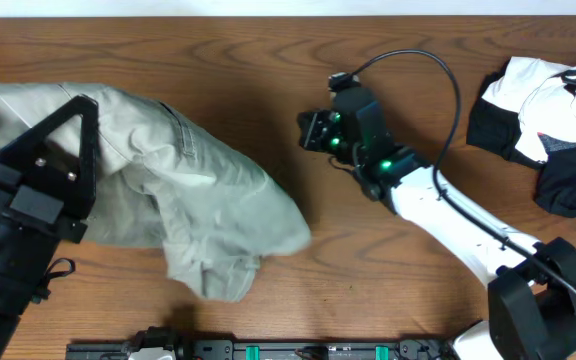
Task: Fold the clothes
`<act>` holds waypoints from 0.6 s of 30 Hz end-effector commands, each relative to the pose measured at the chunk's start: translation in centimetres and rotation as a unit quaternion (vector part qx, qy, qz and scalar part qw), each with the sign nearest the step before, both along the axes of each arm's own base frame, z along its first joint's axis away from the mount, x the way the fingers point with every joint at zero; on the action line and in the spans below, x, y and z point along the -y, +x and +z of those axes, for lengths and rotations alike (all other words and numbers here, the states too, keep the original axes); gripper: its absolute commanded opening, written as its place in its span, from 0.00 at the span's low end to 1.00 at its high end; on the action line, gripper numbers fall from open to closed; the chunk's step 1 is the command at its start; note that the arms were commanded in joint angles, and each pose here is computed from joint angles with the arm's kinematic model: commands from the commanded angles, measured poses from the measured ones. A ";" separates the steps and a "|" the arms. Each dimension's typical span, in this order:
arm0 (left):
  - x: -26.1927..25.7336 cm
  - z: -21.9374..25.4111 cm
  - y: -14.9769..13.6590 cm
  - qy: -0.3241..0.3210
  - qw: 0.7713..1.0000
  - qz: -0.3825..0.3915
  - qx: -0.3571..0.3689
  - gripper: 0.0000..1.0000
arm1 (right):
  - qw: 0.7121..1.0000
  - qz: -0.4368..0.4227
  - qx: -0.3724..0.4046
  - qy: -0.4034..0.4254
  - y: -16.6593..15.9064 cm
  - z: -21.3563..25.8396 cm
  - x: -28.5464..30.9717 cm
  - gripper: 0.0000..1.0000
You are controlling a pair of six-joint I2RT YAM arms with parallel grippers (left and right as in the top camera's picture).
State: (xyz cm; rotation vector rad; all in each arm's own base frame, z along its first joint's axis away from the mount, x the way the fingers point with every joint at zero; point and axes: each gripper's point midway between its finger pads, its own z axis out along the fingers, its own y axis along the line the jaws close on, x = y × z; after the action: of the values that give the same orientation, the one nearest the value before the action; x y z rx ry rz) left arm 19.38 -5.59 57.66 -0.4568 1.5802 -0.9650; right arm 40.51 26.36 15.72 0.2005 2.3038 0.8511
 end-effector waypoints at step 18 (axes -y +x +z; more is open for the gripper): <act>3.8 -4.6 9.6 -0.005 0.986 -0.128 -0.107 0.06 | 0.992 -0.089 -0.036 -0.076 -5.0 5.8 14.9 0.08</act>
State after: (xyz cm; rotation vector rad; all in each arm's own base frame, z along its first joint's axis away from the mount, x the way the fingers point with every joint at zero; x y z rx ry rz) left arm 29.93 -6.70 52.11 -0.5052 1.8335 -1.0019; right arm 35.92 12.88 20.84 0.3667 2.3746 0.6170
